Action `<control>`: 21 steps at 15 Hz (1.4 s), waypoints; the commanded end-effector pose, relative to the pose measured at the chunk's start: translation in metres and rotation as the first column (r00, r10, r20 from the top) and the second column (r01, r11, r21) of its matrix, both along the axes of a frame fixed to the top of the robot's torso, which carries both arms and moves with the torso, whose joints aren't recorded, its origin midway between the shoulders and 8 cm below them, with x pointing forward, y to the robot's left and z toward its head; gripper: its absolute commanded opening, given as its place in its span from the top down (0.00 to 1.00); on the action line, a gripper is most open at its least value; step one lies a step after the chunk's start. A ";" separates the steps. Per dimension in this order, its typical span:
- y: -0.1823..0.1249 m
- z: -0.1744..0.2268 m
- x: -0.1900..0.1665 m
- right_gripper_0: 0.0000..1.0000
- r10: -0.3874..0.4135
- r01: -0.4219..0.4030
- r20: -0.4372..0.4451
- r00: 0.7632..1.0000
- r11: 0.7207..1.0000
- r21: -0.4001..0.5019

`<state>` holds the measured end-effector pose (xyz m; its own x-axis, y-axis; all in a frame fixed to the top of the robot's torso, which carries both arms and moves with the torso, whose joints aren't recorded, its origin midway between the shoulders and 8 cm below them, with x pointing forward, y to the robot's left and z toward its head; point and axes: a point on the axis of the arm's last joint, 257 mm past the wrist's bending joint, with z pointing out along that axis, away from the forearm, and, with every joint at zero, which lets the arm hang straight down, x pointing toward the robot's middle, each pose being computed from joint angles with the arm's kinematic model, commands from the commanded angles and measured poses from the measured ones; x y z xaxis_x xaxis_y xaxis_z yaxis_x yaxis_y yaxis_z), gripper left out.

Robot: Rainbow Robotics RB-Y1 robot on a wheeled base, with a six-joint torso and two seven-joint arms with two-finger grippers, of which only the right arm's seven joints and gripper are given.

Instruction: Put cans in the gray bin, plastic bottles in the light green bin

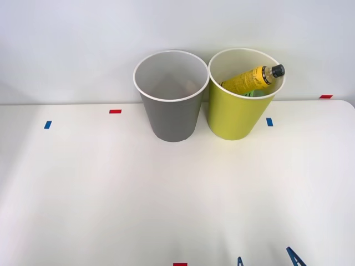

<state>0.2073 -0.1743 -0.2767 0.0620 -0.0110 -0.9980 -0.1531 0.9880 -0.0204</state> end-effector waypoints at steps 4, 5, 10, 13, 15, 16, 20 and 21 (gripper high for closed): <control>0.000 0.000 0.000 0.00 0.000 0.000 0.000 1.000 1.000 0.000; 0.000 0.000 0.000 0.00 0.000 0.000 0.000 1.000 1.000 0.000; 0.000 0.000 0.000 0.00 0.000 0.000 0.000 1.000 1.000 0.000; 0.000 0.000 0.000 0.00 0.000 0.000 0.000 1.000 1.000 0.000; 0.000 0.000 0.000 0.00 0.000 0.000 0.000 1.000 1.000 0.000; 0.000 0.000 0.000 0.00 0.000 0.000 0.000 1.000 1.000 0.000; 0.000 0.000 0.000 0.00 0.000 0.000 0.000 1.000 1.000 0.000; 0.000 0.000 0.000 0.00 0.000 0.000 0.000 1.000 1.000 0.000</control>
